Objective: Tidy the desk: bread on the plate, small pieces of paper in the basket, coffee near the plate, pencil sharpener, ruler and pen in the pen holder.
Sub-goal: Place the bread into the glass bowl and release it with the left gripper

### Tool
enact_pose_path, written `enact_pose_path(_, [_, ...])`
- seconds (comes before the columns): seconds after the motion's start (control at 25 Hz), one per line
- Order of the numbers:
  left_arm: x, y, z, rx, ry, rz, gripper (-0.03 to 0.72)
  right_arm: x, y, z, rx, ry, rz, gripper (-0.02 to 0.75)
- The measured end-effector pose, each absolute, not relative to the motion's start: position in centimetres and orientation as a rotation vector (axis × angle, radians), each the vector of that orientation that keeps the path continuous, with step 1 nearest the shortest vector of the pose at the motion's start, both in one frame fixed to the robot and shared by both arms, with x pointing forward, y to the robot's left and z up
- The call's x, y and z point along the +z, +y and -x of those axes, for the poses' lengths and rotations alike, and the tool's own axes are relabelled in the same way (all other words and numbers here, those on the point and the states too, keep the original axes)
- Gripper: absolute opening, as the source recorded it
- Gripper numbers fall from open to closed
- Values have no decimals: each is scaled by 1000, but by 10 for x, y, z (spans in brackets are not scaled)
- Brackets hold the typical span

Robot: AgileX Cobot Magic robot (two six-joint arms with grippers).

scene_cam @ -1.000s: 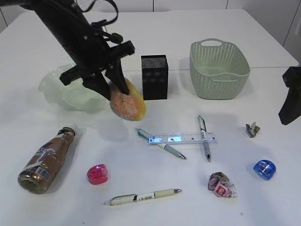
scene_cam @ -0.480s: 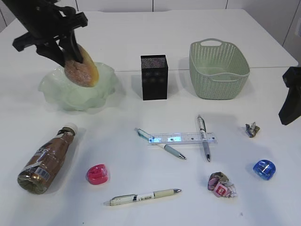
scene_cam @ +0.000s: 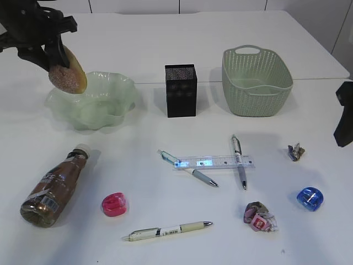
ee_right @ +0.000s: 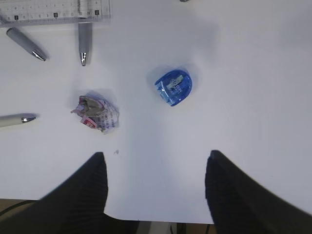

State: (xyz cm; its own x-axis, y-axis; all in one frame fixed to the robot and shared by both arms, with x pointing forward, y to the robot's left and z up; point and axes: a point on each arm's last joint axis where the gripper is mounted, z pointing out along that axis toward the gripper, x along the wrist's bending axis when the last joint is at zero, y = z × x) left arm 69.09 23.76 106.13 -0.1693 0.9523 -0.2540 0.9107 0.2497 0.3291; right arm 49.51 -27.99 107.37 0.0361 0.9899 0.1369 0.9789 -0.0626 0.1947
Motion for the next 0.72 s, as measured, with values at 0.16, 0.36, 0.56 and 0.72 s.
enact_pose_path(0.16, [1045,238,-705,197,2101,-1675,207,1073,-281,-495,349,2118,-2219,496])
enact_pose_path(0.36, [1018,237,-720,210,2101,-1662,210,1073,-281,-493,327,2128,-2226,496])
enact_pose_path(0.56, [992,236,-728,195,2124,-1672,218,1073,-281,-493,321,2132,-2229,496])
enact_pose_path(0.72, [982,236,-732,195,2126,-1668,221,1073,-281,-493,319,2133,-2229,496])
